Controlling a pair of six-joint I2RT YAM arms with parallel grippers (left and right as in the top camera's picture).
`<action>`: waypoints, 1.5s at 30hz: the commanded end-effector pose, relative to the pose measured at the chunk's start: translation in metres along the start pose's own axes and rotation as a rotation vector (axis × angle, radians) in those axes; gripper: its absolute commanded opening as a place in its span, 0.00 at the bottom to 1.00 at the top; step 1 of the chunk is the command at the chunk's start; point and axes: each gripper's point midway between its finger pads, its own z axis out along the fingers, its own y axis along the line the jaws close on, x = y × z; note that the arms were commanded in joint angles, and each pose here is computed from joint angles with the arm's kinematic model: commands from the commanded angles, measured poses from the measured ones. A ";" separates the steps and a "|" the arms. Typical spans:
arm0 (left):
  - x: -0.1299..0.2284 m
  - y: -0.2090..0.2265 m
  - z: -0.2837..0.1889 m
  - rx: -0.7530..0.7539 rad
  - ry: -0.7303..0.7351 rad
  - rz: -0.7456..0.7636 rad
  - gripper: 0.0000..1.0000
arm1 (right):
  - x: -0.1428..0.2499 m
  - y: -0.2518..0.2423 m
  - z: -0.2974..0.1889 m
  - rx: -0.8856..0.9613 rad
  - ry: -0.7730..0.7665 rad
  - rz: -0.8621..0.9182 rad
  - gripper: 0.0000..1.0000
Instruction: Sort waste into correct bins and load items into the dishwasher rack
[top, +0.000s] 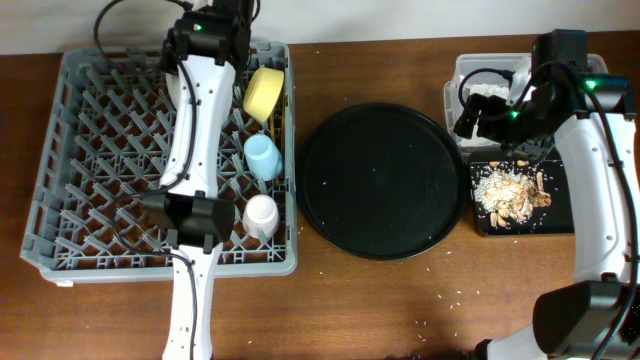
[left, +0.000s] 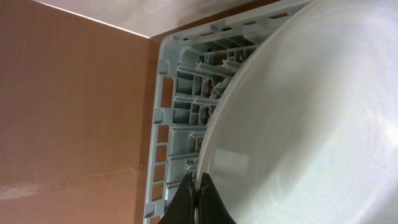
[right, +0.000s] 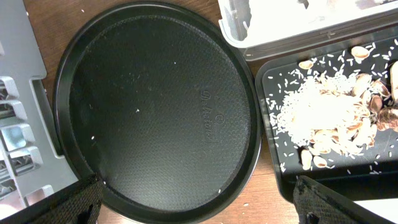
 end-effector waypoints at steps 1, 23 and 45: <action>0.001 0.003 0.013 -0.123 0.015 -0.050 0.00 | -0.003 -0.002 -0.005 0.008 -0.018 0.010 0.99; 0.015 0.069 -0.206 0.806 -0.356 -0.267 1.00 | -0.004 -0.004 -0.005 0.020 -0.021 0.007 0.99; 0.015 0.069 -0.206 0.806 -0.356 -0.267 1.00 | 0.114 -0.012 -0.037 -0.181 -1.186 -0.242 0.98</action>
